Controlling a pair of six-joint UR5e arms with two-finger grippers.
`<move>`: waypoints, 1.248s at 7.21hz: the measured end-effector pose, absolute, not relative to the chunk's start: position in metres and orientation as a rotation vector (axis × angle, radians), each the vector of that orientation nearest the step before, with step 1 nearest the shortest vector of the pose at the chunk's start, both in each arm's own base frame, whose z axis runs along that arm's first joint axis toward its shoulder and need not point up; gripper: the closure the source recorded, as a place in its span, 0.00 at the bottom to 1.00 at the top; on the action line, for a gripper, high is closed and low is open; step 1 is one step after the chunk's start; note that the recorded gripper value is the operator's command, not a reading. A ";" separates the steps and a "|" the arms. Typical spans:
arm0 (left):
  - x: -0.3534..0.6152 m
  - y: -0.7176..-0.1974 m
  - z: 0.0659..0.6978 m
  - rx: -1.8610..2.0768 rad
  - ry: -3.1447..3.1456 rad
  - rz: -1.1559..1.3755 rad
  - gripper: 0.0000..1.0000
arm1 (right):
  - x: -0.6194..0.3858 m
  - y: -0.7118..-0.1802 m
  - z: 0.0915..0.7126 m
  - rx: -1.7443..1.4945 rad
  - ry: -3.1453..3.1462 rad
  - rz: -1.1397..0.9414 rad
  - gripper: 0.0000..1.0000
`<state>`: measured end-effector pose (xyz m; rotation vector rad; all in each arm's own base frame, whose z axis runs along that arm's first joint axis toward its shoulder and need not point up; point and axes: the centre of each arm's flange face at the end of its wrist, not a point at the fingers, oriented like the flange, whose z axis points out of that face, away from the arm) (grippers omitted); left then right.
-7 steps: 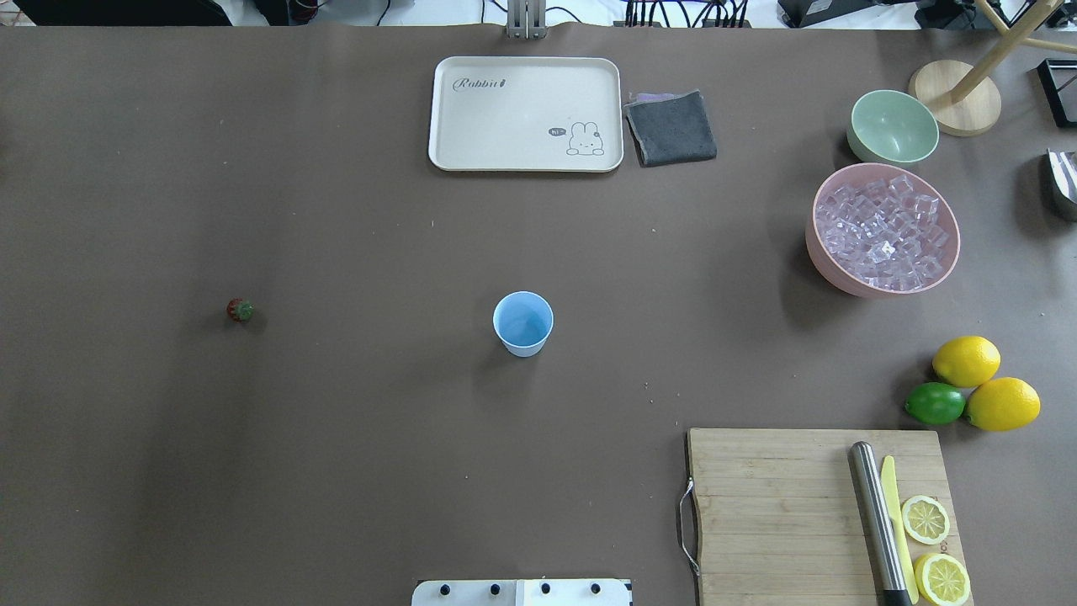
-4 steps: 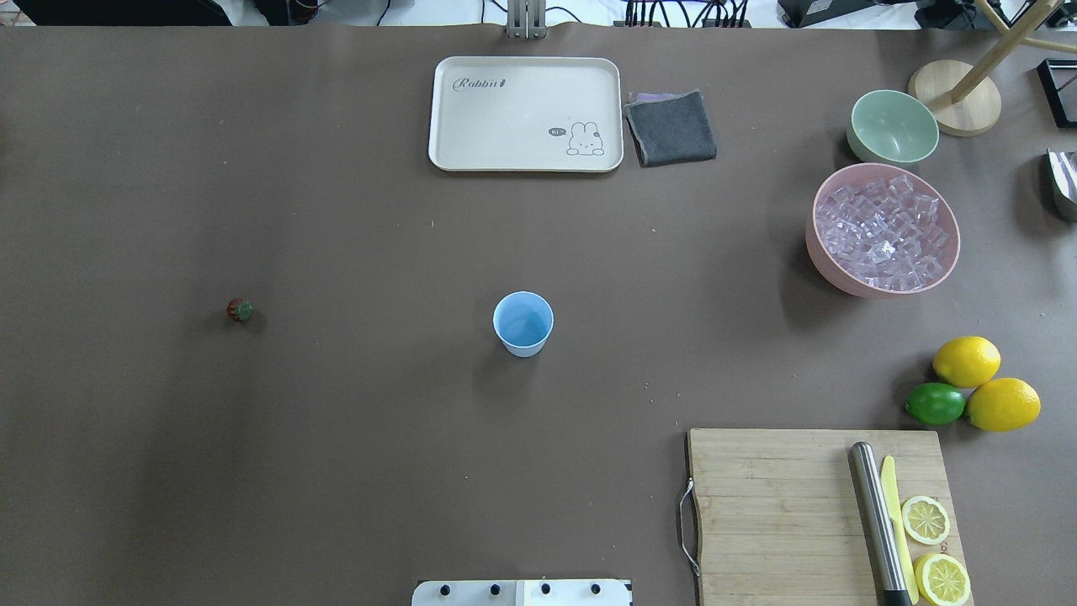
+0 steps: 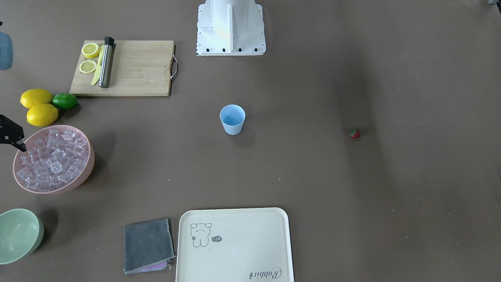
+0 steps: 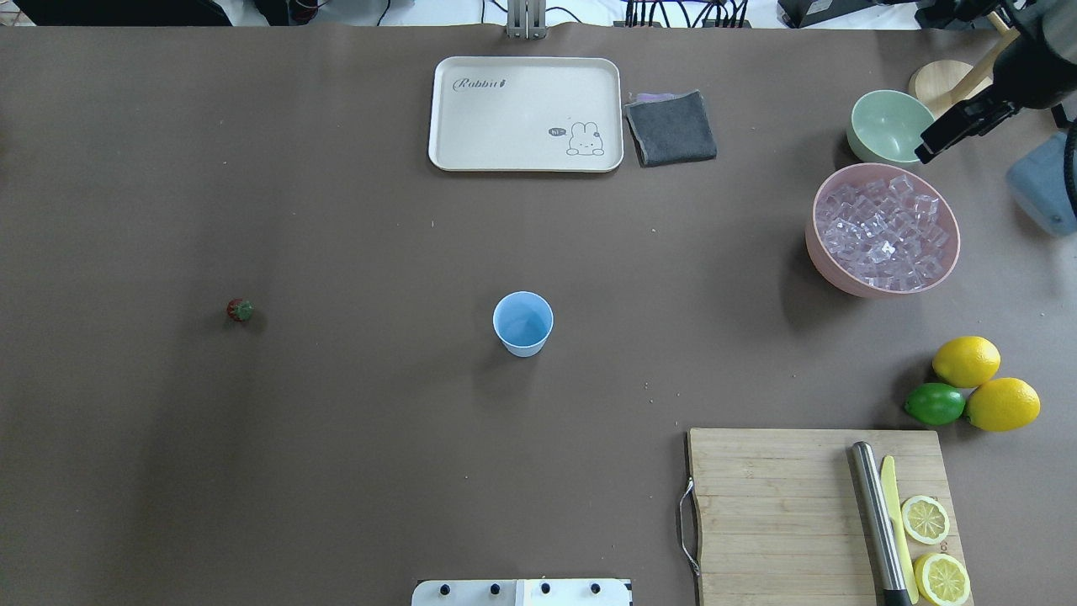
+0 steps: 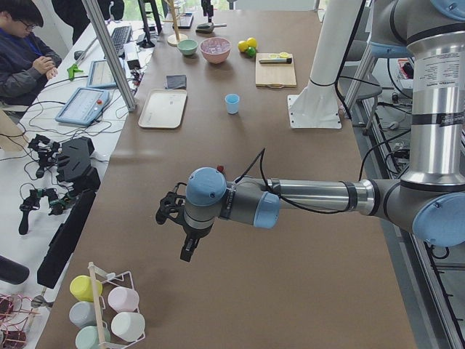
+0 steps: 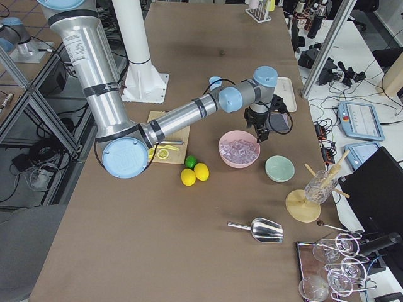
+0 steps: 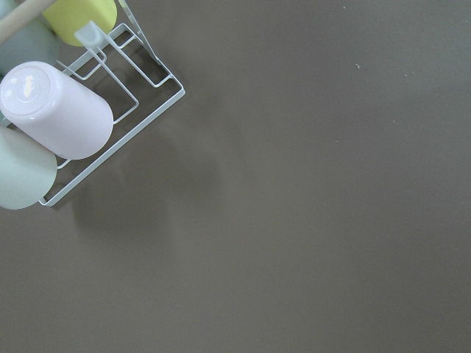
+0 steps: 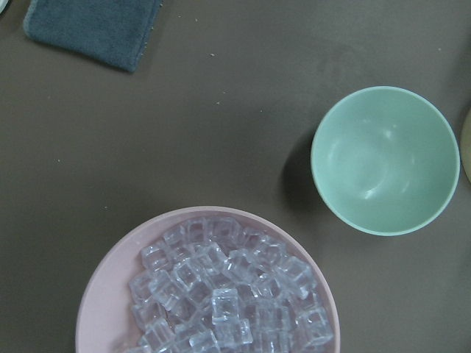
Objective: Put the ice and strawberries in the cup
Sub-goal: 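Move the right gripper over the pink bowl of ice cubes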
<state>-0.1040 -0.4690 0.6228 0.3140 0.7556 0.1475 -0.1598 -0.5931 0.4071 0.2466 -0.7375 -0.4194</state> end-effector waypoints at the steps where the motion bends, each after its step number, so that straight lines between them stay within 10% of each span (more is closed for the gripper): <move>1: -0.105 -0.467 0.625 0.311 0.755 0.143 0.01 | -0.181 -0.588 0.402 0.254 -0.735 -0.449 0.09; 4: -0.108 -0.460 0.632 0.301 0.757 0.130 0.01 | -0.228 -0.583 0.426 0.300 -0.753 -0.536 0.36; 9: -0.107 -0.463 0.633 0.300 0.758 0.133 0.01 | -0.239 -0.585 0.482 0.281 -0.753 -0.537 0.36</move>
